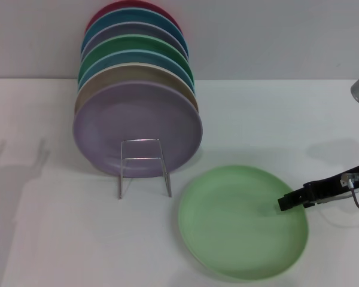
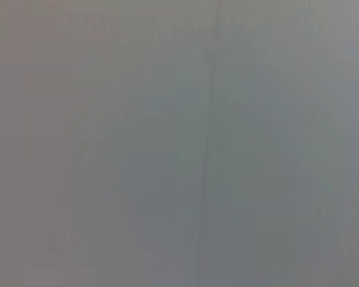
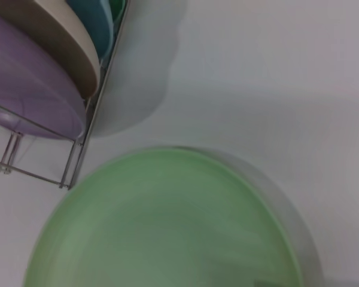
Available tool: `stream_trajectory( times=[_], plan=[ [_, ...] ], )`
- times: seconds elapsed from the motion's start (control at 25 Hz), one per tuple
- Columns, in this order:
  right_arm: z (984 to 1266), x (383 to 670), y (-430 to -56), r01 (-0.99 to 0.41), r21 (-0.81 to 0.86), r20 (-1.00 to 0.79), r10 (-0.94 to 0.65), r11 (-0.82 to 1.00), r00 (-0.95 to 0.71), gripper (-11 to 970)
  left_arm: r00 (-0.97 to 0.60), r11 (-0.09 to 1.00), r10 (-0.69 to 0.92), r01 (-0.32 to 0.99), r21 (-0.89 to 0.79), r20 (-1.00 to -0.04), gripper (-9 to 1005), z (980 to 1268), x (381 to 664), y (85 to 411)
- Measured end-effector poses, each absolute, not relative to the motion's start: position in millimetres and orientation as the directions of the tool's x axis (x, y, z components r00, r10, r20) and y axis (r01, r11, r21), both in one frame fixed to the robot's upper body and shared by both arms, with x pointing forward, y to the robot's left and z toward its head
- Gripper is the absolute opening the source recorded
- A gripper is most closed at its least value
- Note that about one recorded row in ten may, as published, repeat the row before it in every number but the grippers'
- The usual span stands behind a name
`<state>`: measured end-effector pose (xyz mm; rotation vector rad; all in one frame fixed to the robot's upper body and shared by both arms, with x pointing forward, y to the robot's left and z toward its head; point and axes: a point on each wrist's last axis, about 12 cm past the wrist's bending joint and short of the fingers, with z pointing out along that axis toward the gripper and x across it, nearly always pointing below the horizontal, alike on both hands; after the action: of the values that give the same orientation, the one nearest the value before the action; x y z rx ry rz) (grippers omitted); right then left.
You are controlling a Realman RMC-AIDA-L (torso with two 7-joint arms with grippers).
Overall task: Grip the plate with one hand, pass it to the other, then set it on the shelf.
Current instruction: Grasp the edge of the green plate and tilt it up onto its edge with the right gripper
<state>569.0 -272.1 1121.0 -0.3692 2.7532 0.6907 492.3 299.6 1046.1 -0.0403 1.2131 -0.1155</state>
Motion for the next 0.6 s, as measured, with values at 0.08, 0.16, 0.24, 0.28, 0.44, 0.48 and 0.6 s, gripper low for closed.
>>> stream_trajectory(
  times=[0.08,0.16,0.24,0.28,0.44,0.48,0.6],
  plan=[
    [1119.2,569.0,-272.1,-0.305,0.421,-0.323,-0.172,0.854,-0.93,607,0.346,0.994,-0.11,0.06,-0.095,-0.932,845,1046.1,491.9,300.7],
    [1117.4,568.9,-272.4,-0.299,0.423,-0.32,-0.167,0.855,-0.932,607,0.346,0.994,-0.11,0.058,-0.095,-0.932,845,1046.0,491.7,301.2],
    [1115.9,569.0,-272.6,-0.295,0.423,-0.318,-0.164,0.857,-0.934,607,0.346,0.994,-0.109,0.056,-0.096,-0.932,846,1045.9,491.5,301.5],
    [1115.5,569.0,-272.6,-0.294,0.423,-0.318,-0.164,0.857,-0.934,607,0.347,0.994,-0.109,0.055,-0.096,-0.932,846,1045.9,491.4,301.8],
    [1114.3,569.5,-272.2,-0.291,0.416,-0.318,-0.162,0.861,-0.934,606,0.351,0.994,-0.106,0.048,-0.095,-0.93,846,1046.7,492.0,303.5],
    [1113.8,569.4,-272.1,-0.29,0.416,-0.317,-0.161,0.862,-0.935,606,0.351,0.994,-0.106,0.048,-0.095,-0.93,846,1046.7,492.0,303.6],
    [1112.7,569.6,-271.4,-0.287,0.417,-0.312,-0.16,0.863,-0.936,606,0.351,0.994,-0.104,0.047,-0.094,-0.93,846,1046.8,492.2,303.9]
  ],
)
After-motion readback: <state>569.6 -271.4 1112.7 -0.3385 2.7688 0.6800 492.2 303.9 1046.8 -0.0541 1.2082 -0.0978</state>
